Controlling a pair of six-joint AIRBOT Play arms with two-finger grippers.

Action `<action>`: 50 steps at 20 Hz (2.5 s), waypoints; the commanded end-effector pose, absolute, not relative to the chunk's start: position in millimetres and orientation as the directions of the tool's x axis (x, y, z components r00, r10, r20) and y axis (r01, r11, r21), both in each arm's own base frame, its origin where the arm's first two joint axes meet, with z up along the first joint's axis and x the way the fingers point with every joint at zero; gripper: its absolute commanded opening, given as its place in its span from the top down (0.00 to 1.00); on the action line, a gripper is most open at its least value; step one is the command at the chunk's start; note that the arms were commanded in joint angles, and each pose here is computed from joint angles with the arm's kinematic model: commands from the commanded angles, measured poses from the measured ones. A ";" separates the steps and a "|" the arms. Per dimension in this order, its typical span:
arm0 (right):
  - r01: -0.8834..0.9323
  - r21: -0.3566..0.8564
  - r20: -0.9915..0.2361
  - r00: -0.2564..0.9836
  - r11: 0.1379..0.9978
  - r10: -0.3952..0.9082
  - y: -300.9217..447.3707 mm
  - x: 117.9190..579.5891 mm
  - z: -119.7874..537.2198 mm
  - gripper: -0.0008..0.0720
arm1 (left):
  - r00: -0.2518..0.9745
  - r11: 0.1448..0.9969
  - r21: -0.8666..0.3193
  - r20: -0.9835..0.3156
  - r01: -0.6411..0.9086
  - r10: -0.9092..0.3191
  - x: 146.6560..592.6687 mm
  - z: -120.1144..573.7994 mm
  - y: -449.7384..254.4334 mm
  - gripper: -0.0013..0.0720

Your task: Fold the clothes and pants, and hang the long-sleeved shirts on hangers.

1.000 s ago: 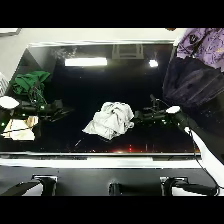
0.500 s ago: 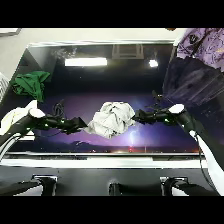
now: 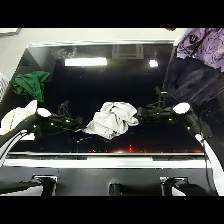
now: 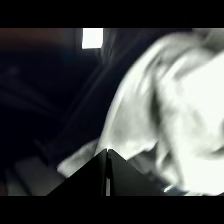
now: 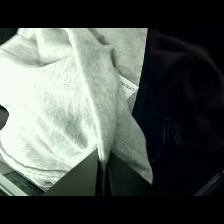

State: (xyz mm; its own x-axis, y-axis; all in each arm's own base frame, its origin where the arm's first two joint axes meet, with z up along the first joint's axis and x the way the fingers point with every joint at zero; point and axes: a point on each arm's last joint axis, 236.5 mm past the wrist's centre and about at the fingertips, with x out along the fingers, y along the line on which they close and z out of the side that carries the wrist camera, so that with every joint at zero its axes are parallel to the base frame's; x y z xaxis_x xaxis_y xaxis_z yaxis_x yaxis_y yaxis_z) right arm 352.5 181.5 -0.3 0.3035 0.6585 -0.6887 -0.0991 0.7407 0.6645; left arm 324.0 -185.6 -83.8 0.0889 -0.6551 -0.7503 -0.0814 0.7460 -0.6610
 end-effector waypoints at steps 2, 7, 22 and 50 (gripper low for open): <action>-0.128 0.609 -0.707 0.359 0.783 0.609 169.1 354.1 23.0 0.95 | 0.189 0.728 -0.684 -0.721 -0.042 -0.667 362.5 -43.3 -167.3 0.96; -0.128 0.610 -0.707 0.358 0.782 0.610 169.1 352.5 24.8 0.95 | 0.095 0.720 -0.692 -0.721 -0.051 -0.686 342.5 -56.7 -179.6 0.00; -0.131 0.600 -0.714 0.357 0.789 0.602 167.3 351.9 24.0 0.95 | -0.074 0.741 -0.671 -0.739 -0.006 -0.670 316.1 -90.7 -210.9 0.96; -0.130 0.231 -0.097 0.983 0.964 0.155 41.2 279.6 489.3 0.95 | 0.984 0.988 -0.138 -0.172 -0.075 0.050 296.1 470.5 21.3 0.96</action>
State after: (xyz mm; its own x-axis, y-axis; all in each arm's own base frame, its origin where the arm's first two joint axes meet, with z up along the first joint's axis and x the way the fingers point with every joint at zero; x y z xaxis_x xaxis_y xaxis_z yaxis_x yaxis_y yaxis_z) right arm 250.9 51.7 504.9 0.9768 0.2110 -0.0373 -0.2037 0.9684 0.1440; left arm 277.1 20.4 491.8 0.9930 0.0597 -0.1024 -0.0715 0.9907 -0.1158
